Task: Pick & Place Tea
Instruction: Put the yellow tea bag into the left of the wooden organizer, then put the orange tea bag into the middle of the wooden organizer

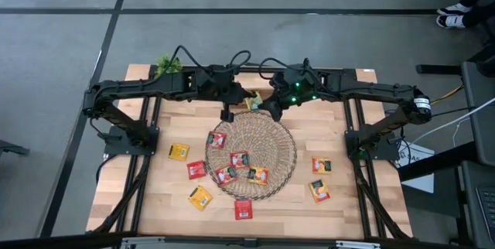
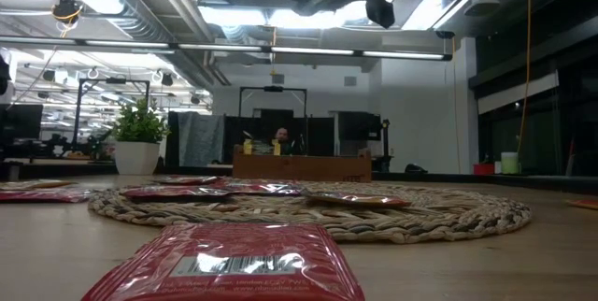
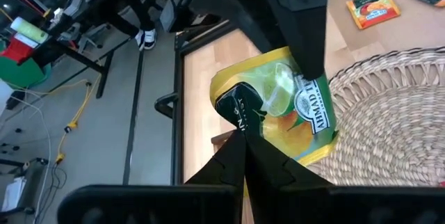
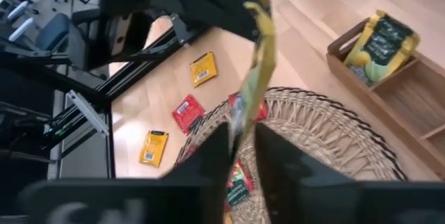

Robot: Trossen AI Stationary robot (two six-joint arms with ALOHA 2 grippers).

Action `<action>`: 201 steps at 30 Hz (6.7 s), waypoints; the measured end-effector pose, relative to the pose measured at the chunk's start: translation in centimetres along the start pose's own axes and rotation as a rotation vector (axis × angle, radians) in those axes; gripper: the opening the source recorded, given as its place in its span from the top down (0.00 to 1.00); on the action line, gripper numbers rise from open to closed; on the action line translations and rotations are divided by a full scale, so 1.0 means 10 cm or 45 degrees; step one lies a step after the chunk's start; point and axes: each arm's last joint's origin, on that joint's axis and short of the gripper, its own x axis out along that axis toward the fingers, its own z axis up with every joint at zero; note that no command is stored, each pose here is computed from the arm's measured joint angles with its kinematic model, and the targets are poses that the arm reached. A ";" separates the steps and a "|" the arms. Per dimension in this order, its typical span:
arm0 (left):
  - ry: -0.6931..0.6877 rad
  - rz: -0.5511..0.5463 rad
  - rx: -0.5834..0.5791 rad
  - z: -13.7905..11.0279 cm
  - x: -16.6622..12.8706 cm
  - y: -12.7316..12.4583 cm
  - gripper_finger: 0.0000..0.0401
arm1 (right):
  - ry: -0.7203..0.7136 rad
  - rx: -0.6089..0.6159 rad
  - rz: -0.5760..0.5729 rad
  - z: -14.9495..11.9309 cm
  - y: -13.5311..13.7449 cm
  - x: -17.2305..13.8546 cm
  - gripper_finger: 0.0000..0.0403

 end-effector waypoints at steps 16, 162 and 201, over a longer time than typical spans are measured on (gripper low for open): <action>-0.007 -0.010 -0.318 -0.06 -0.04 0.11 0.92 | 0.007 -0.035 0.004 0.00 0.00 0.00 0.98; 0.727 -0.386 -0.624 -1.70 0.88 0.68 0.90 | -0.049 -0.369 0.212 0.03 0.16 -0.24 0.84; 0.206 -0.511 -0.880 -0.24 -0.31 -0.02 0.56 | 0.350 -0.196 0.103 -0.36 0.21 -0.20 0.77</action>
